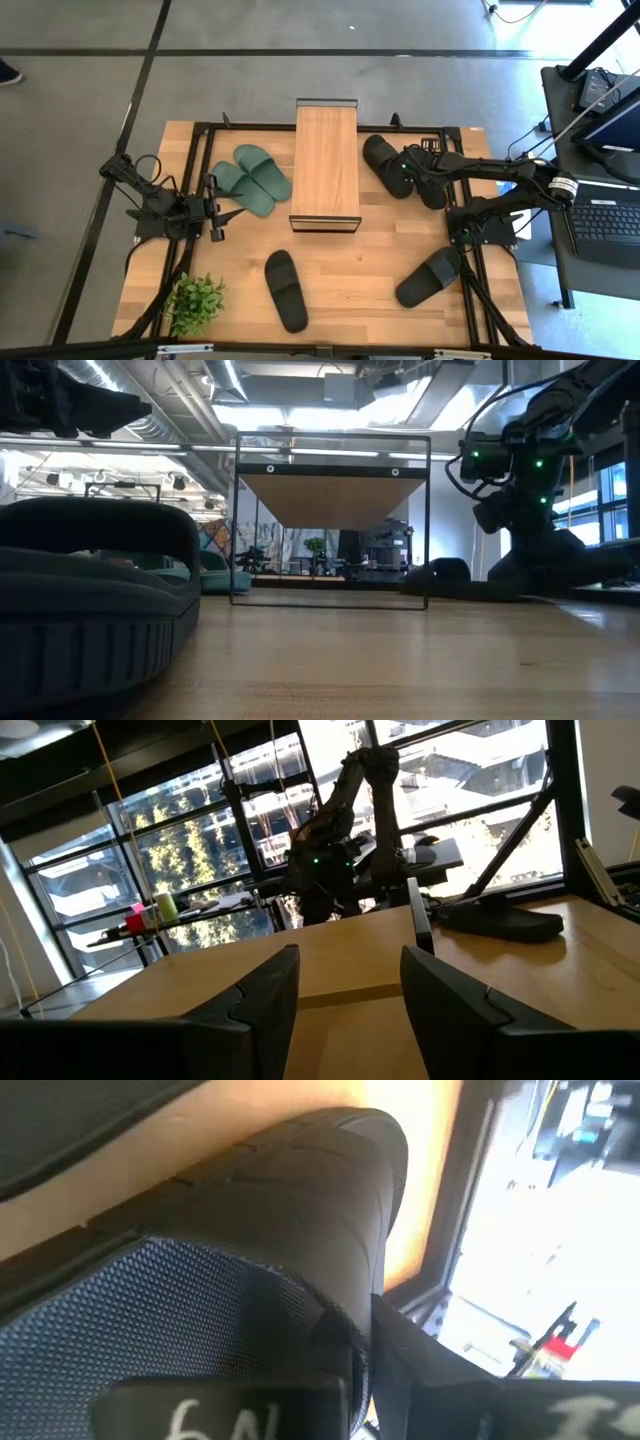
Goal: Pick and place slides into the shelf
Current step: Put the black slide on the shelf
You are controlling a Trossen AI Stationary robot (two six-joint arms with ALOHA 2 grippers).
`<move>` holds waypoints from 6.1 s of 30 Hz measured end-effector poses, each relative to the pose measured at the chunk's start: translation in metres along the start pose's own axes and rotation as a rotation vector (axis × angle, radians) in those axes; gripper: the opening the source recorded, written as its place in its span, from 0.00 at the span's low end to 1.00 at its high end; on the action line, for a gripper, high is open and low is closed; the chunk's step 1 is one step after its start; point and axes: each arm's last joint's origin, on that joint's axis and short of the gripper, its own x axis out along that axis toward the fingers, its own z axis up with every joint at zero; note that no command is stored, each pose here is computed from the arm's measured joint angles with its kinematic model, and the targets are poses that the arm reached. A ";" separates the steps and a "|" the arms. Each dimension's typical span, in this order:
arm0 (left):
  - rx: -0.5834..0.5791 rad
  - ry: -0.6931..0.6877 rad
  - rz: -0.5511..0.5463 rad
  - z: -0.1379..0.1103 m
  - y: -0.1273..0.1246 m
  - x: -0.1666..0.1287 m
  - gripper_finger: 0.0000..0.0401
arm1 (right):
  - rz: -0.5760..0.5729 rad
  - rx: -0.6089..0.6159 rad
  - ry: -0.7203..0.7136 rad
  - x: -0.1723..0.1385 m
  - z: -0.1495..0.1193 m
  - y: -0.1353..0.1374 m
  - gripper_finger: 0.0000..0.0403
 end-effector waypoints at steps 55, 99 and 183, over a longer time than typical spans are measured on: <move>-0.001 -0.001 0.000 0.000 0.000 0.000 0.42 | -0.301 0.282 -0.951 -0.185 0.102 -0.159 0.04; 0.190 0.009 0.019 0.000 0.001 0.000 0.42 | -0.667 -0.528 -1.225 -0.113 0.140 -0.198 0.04; 0.187 0.061 0.116 -0.001 0.003 0.000 0.42 | -0.391 -0.649 -1.173 -0.010 0.205 -0.194 0.14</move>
